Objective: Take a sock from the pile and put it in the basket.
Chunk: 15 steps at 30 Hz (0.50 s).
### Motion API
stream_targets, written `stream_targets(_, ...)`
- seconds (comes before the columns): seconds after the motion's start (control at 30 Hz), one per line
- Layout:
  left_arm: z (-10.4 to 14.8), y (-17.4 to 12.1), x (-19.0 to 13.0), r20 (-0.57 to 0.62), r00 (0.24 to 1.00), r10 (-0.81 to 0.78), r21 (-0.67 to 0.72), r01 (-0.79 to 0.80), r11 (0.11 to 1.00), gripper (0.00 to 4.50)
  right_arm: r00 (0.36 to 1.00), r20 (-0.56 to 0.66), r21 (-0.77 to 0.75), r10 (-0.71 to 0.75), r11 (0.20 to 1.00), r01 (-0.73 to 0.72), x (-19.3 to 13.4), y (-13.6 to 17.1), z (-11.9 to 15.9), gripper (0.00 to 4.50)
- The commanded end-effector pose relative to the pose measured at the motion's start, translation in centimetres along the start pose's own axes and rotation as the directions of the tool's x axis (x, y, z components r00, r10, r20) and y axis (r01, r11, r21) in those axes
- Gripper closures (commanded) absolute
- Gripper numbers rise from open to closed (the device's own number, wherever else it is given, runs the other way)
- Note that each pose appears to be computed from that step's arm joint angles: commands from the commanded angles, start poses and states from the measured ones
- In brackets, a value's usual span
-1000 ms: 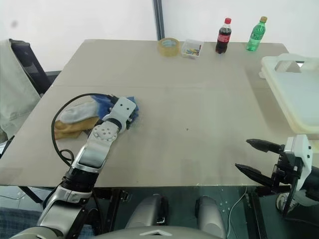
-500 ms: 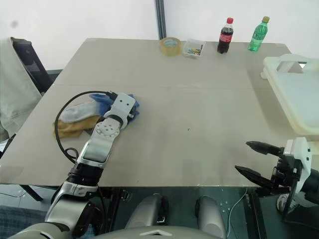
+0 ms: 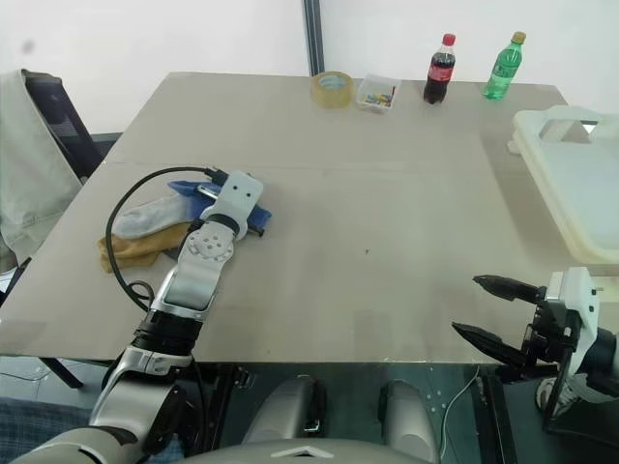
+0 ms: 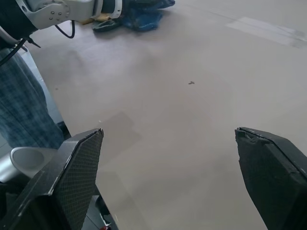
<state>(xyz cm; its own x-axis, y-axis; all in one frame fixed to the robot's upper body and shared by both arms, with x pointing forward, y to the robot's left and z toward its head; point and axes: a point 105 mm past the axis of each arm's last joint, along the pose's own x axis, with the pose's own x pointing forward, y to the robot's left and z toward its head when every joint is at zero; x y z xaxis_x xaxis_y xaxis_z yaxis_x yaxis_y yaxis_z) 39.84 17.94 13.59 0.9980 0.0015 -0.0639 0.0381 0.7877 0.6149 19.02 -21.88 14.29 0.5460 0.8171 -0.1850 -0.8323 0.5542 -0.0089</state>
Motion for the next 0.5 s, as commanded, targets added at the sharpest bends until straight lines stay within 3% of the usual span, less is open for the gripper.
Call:
stream_targets(0.03, 2.7, 0.2, -0.1, 0.088, 0.996, -0.01, -0.003, 0.01, 1.0, 4.48, 1.0, 0.019, -0.03, 0.004, 1.0, -0.003, 0.1, 0.1, 0.5, 0.0)
stream_targets(0.2, 4.1, -3.3, -0.8, 0.095, 0.979, -0.181, -0.09, 0.19, 0.978, 4.48, 1.0, 0.018, -0.032, 0.001, 0.999, -0.001, 0.0, 0.0, 0.5, 0.0)
stream_targets(0.5, 7.6, -9.5, -2.1, 0.145, 0.876, -0.459, -0.168, 0.479, 0.862, 4.48, 1.0, 0.025, -0.032, 0.007, 0.999, -0.006, 0.4, -0.1, 0.6, 0.0)
